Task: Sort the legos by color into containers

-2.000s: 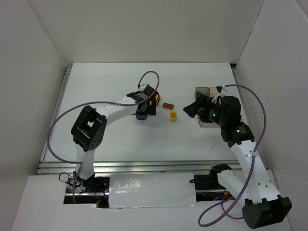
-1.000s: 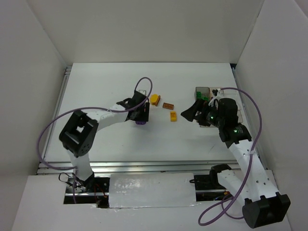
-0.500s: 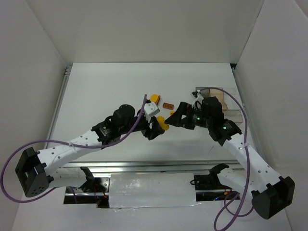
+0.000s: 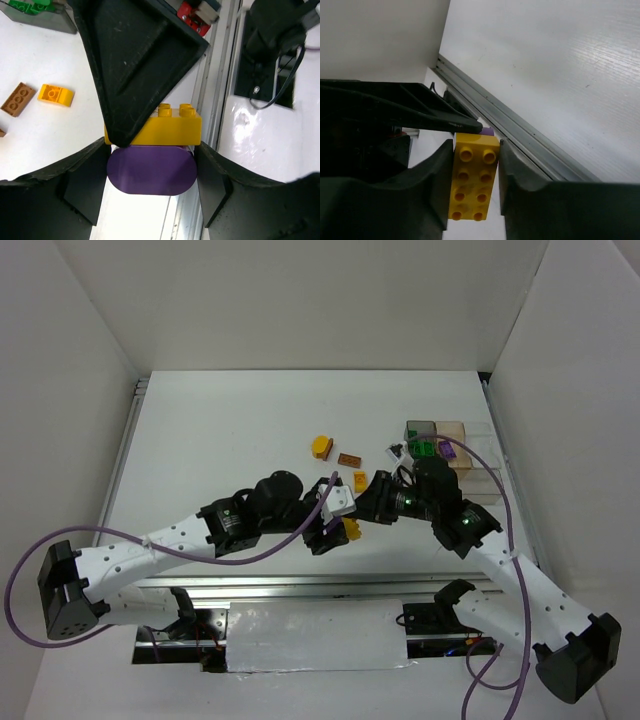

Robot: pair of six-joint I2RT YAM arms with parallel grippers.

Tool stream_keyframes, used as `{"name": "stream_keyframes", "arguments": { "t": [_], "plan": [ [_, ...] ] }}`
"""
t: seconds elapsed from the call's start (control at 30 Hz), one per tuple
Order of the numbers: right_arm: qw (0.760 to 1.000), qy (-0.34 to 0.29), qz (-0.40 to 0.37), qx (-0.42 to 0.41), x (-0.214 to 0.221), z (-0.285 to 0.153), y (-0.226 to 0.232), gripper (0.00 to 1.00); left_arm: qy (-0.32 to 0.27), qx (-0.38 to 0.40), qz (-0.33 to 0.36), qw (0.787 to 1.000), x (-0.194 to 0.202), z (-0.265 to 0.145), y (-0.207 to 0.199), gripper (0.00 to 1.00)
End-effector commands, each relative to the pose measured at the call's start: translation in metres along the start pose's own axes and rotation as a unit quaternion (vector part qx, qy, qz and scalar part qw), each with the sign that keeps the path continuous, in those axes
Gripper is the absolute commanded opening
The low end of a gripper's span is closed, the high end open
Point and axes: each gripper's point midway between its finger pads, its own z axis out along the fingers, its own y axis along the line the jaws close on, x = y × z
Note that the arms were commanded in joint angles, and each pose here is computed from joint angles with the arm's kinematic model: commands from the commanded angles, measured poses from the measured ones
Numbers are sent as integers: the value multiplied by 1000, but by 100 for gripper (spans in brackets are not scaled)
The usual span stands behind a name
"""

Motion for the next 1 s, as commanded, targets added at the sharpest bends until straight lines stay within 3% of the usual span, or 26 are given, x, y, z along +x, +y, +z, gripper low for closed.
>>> {"name": "stream_keyframes", "arguments": {
  "t": [0.0, 0.03, 0.07, 0.27, 0.3, 0.33, 0.37, 0.6, 0.73, 0.83, 0.97],
  "plan": [
    [999, 29, -9, -26, 20, 0, 6, 20, -34, -24, 28, 999, -29, -4, 11, 0],
    [999, 33, -9, -30, 22, -1, 7, 4, -32, -27, 30, 999, -29, -4, 12, 0],
    [999, 34, -10, -31, 22, -1, 8, 0, -30, -26, 31, 999, -28, -4, 11, 0],
    [999, 33, -25, -33, 21, -8, 15, 1, -23, -37, 35, 998, -23, -4, 14, 0],
    [998, 36, -28, -37, 22, -9, 16, 4, -20, -39, 37, 998, -21, -3, 15, 0],
    [998, 39, -31, -42, 23, -9, 18, 28, -19, -41, 36, 998, -20, -3, 15, 0],
    [998, 40, -33, -47, 23, -10, 21, 44, -17, -41, 36, 998, -19, -3, 16, 0],
    [997, 46, -37, -46, 25, -15, 23, 45, -18, -46, 41, 998, -17, -4, 17, 0],
    [996, 61, -33, -59, 32, -17, 25, 64, -23, -49, 44, 998, -19, -6, 18, 0],
    [995, 64, -32, -70, 35, -19, 29, 71, -17, -53, 44, 997, -16, -4, 19, 0],
    [995, 56, -37, -70, 34, -23, 31, 64, -15, -51, 45, 998, -15, -4, 18, 0]
  ]
}}
